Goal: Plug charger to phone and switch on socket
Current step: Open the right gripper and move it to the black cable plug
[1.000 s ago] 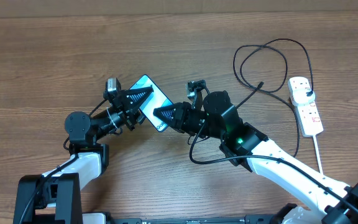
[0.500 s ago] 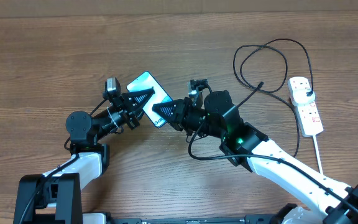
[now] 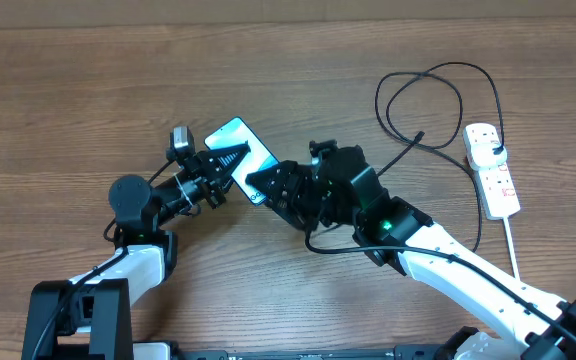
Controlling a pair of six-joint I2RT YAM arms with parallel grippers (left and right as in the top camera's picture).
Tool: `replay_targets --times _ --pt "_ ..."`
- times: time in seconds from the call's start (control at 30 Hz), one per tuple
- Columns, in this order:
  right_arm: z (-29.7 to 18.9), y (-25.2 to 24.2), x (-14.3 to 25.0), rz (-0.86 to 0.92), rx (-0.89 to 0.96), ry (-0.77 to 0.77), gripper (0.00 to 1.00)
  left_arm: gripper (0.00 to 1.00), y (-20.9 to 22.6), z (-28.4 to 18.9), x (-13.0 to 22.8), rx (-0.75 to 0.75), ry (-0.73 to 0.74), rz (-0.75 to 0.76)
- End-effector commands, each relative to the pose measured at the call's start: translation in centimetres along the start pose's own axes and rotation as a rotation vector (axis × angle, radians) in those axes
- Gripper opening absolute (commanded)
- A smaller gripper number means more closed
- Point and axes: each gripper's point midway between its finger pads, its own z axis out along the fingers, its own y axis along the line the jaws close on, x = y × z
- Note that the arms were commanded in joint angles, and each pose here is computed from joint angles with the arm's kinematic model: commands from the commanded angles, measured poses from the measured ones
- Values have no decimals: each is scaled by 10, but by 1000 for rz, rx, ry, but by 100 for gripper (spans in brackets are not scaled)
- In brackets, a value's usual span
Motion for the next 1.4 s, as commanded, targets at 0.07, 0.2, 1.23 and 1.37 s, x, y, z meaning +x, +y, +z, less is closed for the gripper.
replay_targets --times 0.07,0.2,1.23,1.37 --pt "1 -11 11 -232 33 48 90 4 38 -2 -16 -137 -69 32" --pt "-4 -21 -3 -441 91 -7 100 4 66 -7 -4 -227 -19 -90" --pt "-169 -191 -245 -16 786 -736 97 4 40 -14 58 -150 365 -68" --pt "-158 -204 -252 -12 792 -730 89 4 40 -14 58 -151 364 -70"
